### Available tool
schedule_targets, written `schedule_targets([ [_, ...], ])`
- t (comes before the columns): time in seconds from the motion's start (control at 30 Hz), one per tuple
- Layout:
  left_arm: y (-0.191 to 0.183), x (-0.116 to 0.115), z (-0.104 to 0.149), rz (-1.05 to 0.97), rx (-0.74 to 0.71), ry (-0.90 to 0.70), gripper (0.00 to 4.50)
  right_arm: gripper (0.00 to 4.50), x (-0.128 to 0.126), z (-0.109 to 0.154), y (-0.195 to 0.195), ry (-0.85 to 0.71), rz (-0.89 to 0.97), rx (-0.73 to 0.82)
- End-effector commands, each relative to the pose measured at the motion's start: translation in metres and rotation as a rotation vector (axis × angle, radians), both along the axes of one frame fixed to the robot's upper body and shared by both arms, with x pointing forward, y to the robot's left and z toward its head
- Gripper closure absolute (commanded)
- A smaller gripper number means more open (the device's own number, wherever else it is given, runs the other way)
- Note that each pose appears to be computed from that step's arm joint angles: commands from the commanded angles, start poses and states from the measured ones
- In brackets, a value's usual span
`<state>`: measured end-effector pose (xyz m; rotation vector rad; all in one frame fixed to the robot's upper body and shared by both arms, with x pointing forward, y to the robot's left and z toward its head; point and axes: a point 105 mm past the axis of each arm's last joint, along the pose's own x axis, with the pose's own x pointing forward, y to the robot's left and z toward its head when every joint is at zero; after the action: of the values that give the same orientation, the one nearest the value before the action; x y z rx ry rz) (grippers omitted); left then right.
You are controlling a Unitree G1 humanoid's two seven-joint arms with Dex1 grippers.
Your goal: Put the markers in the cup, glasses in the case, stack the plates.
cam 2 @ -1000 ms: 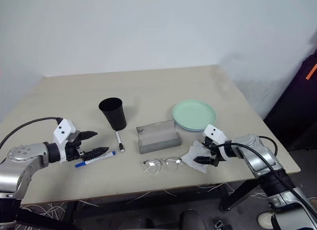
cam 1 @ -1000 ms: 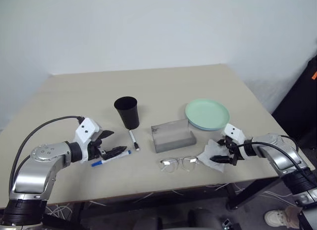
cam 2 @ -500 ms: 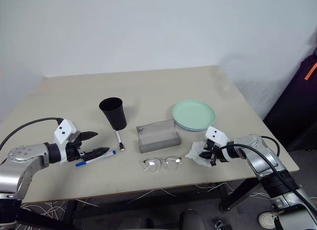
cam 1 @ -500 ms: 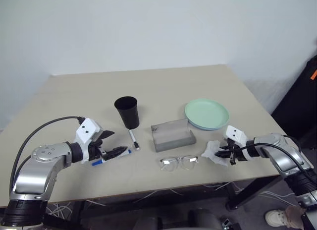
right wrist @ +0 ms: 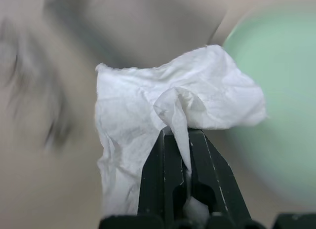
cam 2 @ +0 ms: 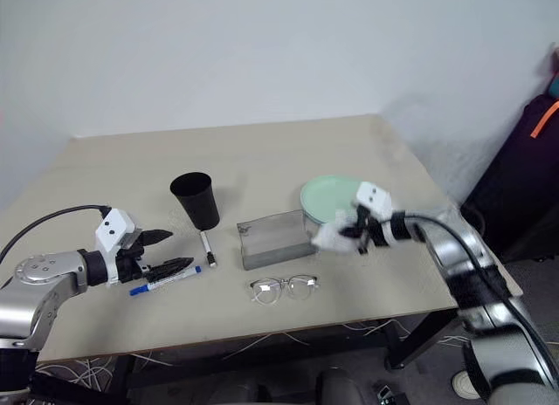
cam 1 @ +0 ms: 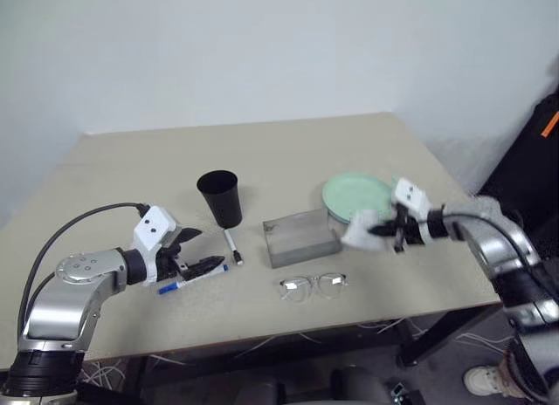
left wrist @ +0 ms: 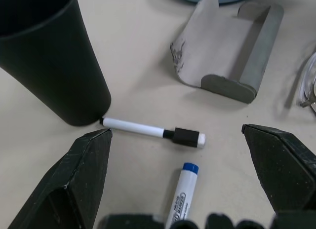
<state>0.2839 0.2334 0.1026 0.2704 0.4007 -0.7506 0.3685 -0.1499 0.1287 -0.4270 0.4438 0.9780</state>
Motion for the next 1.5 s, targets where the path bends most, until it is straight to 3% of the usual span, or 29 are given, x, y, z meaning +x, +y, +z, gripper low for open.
schedule_targets([
  [0.03, -0.002, 0.007, 0.011, -0.013, -0.001, -0.049, 0.00, 4.49, 0.040, 0.020, -0.013, -0.106, -0.192, 0.008],
  [0.23, -0.011, 0.012, 0.012, -0.030, -0.013, -0.061, 0.00, 4.49, 0.083, 0.007, -0.018, -0.168, -0.408, -0.071],
  [0.47, -0.014, 0.011, 0.011, -0.032, -0.019, -0.065, 0.00, 4.49, 0.092, -0.011, -0.018, -0.184, -0.494, -0.122],
  [0.87, -0.024, 0.011, 0.008, -0.073, 0.008, -0.067, 0.00, 0.39, 0.093, -0.006, -0.025, -0.205, -0.484, -0.126],
  [1.13, -0.056, 0.020, 0.021, -0.219, 0.106, -0.139, 0.00, 0.39, 0.093, 0.039, -0.022, -0.230, -0.406, -0.037],
  [1.33, -0.098, 0.022, 0.033, -0.428, 0.192, -0.192, 0.00, 0.39, 0.066, 0.056, -0.010, -0.200, -0.218, -0.038],
  [1.5, -0.130, 0.016, 0.034, -0.612, 0.237, -0.177, 0.00, 0.39, 0.027, 0.063, -0.004, -0.189, -0.007, -0.045],
])
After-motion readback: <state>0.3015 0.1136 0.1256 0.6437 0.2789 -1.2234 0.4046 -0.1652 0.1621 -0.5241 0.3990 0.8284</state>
